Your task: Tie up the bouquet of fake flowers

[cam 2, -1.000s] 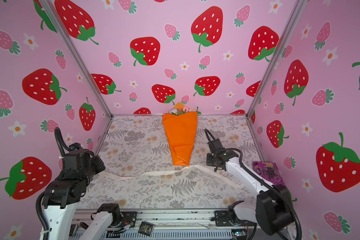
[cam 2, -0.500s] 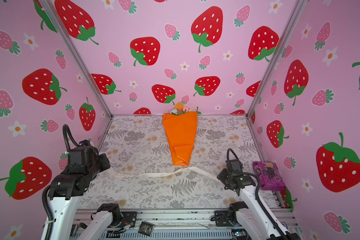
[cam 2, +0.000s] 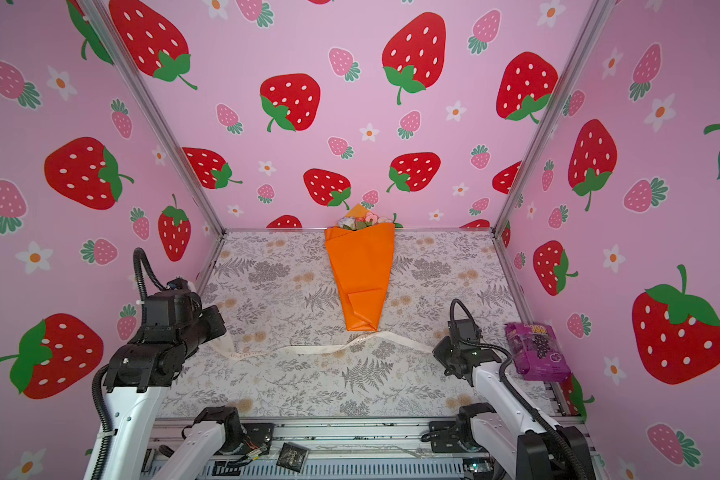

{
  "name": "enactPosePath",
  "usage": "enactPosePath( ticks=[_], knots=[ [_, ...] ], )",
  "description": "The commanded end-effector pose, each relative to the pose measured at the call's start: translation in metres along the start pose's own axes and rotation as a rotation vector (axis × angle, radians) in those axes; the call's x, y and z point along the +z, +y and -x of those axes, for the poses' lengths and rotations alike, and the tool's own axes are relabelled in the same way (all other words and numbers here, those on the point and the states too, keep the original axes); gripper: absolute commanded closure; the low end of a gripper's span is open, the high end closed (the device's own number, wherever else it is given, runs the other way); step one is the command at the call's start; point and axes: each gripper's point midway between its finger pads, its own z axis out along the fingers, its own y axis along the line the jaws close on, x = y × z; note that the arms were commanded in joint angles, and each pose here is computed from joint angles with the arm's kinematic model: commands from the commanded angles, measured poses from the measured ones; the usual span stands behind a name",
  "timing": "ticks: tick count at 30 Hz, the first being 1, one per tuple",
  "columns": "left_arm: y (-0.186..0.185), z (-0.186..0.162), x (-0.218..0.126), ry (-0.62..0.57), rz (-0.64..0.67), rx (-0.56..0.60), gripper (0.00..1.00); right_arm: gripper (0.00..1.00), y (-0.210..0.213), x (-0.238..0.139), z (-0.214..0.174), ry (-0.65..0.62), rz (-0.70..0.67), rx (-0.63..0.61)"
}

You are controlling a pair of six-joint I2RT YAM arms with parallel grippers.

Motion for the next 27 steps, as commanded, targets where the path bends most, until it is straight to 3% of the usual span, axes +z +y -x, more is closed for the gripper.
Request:
enactPosePath(
  ticks=[1,7,14,23,27],
  knots=[
    [0.002,-0.007,0.009,0.023,0.009,-0.01,1.0,0.73,-0.024,0.012,0.013,-0.035,-0.096,-0.032],
    [0.004,-0.028,0.042,0.127,-0.007,-0.085,1.0,0.87,-0.037,0.026,0.072,-0.073,-0.124,0.015],
    [0.032,-0.032,0.073,0.204,0.012,-0.235,1.0,0.9,-0.035,0.047,0.132,-0.089,-0.162,0.009],
    [0.069,-0.02,0.104,0.378,0.156,-0.189,1.0,0.9,-0.048,0.036,0.193,-0.23,-0.378,-0.087],
    [0.07,-0.01,0.118,0.433,0.162,-0.158,1.0,0.9,-0.042,0.038,0.197,-0.223,-0.359,-0.109]
  ],
)
